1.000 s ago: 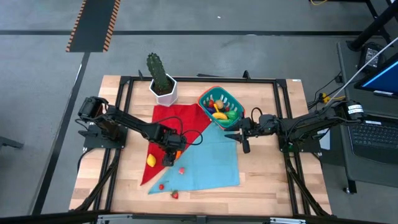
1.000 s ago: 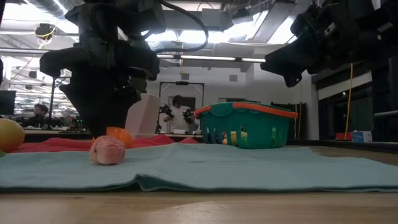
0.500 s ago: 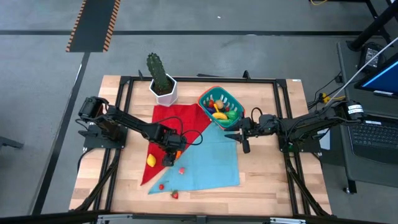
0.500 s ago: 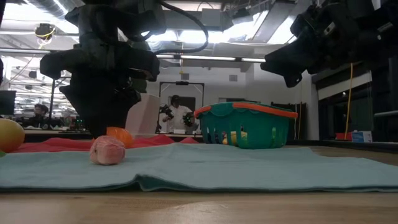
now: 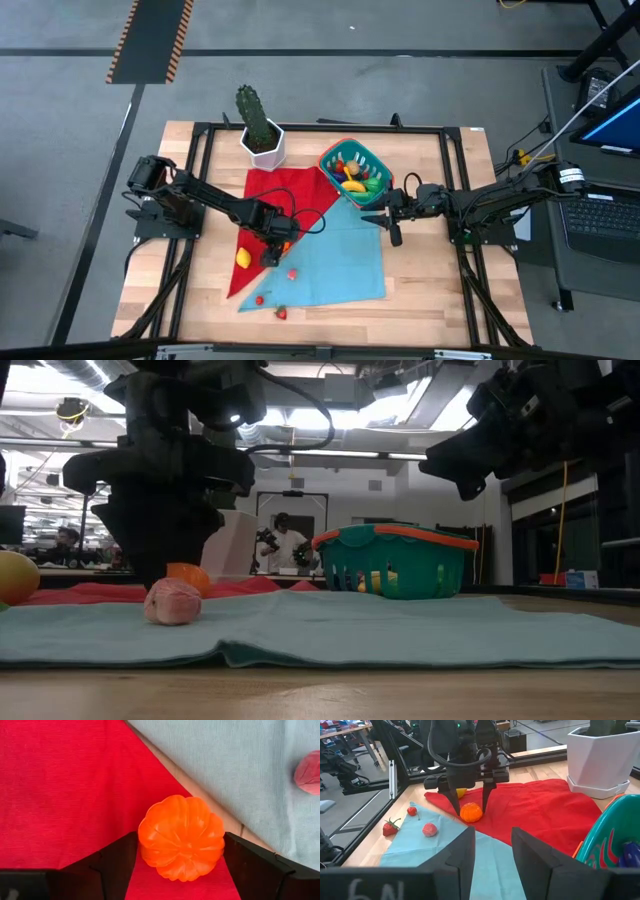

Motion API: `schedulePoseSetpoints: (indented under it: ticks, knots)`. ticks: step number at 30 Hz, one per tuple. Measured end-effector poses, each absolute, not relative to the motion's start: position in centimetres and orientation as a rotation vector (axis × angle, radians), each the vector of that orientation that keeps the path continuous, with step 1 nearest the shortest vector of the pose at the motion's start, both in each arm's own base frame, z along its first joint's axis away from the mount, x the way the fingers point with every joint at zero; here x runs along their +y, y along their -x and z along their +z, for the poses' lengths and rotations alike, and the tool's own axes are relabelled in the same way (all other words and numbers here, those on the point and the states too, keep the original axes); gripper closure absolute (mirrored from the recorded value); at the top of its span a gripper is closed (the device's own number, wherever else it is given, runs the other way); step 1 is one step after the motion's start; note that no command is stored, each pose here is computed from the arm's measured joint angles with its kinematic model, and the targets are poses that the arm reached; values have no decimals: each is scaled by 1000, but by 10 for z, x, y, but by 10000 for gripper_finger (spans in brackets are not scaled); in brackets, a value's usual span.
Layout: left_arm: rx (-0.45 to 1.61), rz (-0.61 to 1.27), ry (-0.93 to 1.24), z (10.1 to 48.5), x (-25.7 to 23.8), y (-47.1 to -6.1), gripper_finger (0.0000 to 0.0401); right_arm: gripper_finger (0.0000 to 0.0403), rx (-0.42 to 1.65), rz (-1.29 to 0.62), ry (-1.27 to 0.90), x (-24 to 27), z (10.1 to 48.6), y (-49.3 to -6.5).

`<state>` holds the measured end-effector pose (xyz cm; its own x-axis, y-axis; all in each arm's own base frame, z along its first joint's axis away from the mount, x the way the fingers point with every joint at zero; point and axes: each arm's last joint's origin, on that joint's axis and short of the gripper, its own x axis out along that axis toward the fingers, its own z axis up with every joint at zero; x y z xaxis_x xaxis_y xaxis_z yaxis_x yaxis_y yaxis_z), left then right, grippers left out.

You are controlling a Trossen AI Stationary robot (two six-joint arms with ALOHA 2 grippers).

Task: Build produce basket
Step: Put the orange pumpkin into the blue basket

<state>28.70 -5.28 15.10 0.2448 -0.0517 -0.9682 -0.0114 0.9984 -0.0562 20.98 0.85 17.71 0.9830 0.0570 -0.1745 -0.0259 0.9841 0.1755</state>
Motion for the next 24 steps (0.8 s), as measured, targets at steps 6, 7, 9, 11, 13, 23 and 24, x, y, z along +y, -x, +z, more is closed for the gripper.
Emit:
schedulePoseSetpoints:
  ticks: [6, 7, 9, 11, 13, 23, 24]
  knots:
    - [1314, -23, 55, 152, -53, -288, 126, 273, 180, 42, -174, 9, 177, -210]
    - [1307, -18, 52, 152, -53, -288, 126, 273, 180, 42, -174, 9, 177, -210]
    - [1300, -16, 50, 152, -53, -289, 126, 273, 180, 42, -174, 9, 177, -210]
    - [1300, -14, 52, 153, -53, -289, 126, 273, 180, 42, -174, 9, 177, -210]
    - [1300, -12, 53, 153, -53, -289, 126, 273, 180, 43, -174, 9, 177, -210]
    - [1304, 14, 77, 150, -52, -286, 126, 273, 181, 42, -173, 9, 177, -210]
    - [1307, 19, 82, 149, -52, -286, 126, 273, 181, 42, -173, 9, 177, -210]
